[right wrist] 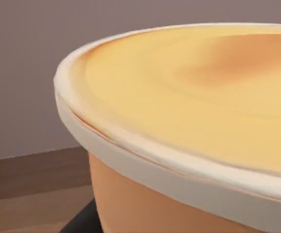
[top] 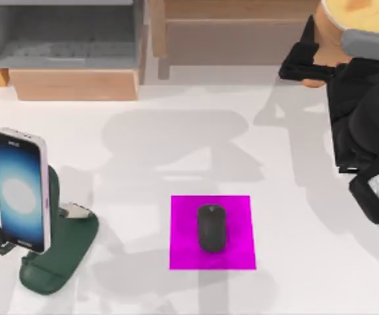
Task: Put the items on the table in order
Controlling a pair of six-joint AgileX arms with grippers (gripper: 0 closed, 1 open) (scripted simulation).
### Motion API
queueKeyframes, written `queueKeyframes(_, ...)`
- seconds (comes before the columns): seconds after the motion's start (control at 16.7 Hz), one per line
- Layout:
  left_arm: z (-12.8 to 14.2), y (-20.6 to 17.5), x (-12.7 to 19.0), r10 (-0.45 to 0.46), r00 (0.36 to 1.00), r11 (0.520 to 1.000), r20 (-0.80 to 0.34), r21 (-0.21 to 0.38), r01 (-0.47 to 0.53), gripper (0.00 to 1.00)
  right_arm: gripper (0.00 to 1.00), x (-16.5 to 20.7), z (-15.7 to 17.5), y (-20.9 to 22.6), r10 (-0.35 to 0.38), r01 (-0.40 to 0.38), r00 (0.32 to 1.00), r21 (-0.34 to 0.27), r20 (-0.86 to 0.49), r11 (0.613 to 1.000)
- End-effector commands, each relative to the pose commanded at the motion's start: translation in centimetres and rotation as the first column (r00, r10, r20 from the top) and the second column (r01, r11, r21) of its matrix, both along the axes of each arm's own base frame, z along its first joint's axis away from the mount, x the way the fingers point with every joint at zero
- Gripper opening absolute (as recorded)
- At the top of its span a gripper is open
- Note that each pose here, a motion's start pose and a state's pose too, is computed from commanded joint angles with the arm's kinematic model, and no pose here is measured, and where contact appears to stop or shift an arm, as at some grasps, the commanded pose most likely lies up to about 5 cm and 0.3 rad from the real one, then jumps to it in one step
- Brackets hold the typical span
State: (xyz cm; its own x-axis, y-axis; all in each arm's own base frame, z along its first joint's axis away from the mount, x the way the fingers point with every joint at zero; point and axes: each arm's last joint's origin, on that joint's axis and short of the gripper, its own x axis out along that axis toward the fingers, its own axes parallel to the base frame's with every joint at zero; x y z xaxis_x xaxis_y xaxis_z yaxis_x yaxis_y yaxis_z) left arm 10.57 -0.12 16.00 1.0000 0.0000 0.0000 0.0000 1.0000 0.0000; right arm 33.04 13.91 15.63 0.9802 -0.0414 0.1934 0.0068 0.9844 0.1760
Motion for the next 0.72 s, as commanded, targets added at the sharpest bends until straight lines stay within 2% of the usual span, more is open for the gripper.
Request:
queueKeyframes(0.3,0.0,0.0,0.0,0.000,1.000,1.000,0.000,0.000,0.000,1.00,0.00,4.0,4.7,-0.7,-0.003,0.002,1.000,0.006,0.018,1.000)
queueKeyframes(0.72,0.0,0.0,0.0,0.000,1.000,1.000,0.000,0.000,0.000,1.00,0.00,9.9,8.2,-2.1,-0.008,-0.003,0.995,-0.103,-0.102,0.995)
